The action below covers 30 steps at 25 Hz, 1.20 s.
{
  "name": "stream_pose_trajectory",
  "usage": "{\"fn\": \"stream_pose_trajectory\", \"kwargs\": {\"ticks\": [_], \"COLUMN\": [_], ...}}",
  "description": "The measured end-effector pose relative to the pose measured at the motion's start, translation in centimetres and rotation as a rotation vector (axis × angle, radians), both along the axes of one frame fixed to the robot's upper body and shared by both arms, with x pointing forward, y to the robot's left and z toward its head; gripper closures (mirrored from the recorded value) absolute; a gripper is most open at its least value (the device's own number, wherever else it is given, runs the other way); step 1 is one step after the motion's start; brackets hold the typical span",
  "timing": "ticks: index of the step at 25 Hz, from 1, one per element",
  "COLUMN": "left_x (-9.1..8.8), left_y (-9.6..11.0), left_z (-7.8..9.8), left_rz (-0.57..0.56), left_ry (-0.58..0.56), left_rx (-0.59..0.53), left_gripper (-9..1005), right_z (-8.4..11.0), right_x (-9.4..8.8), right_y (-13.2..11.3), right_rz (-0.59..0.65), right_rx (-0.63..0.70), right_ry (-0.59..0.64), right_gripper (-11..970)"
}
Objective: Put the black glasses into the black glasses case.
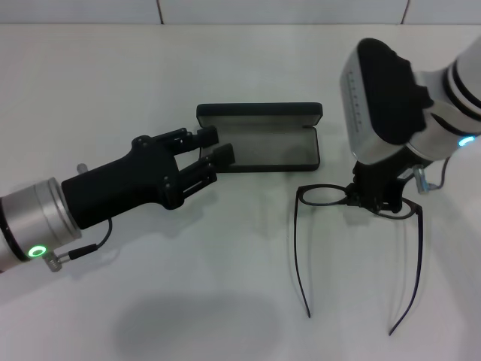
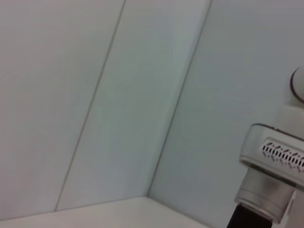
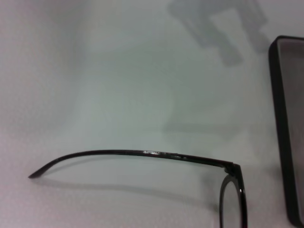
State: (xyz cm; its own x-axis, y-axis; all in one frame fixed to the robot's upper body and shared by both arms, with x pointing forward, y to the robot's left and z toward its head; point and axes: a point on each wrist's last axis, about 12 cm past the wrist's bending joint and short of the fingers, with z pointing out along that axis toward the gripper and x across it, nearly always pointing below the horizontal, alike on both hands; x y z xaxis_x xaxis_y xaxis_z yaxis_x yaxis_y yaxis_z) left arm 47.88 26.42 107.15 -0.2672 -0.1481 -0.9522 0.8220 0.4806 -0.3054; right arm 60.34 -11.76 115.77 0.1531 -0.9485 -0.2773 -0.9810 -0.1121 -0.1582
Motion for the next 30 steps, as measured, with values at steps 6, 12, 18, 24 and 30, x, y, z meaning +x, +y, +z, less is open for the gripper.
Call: {"fn": "stream_pose_trajectory", "kwargs": {"ticks": [6,12,18,24,30], "left_x": [-1.0,-1.7,-1.6,-0.7,-0.8], "left_y": [0.9,1.0,0.1,-1.1,-1.7], "left_z": [0.6,1.6,3.0,3.3,3.1], "left_rz": [-0.028,-0.11,-0.219,-0.277,-0.305], "left_ry": [-0.045,-0.193,-0.279,-0.288,-0.284], "left_rx": [-0.076,-0.145,-0.208,-0.228,-0.262], "left_gripper": [660,667,749,900,959], "right_z": [1.4,3.8,4.3,3.1,2.2], "right_x": [-2.7,-5.0,-6.3,-5.9,-5.4], "right_y": [-2.1,-6.6,-9.2,-9.0,-8.3], "right_rz": [-0.021,-0.134,-0.118,-0.093,-0.09], "right_rx": [0.13,0.548,0.985,1.089,1.114], "right_ry": [-0.082,-0.094,-0.065,-0.003,0.042], "right_gripper": [870,874,888,891,892]}}
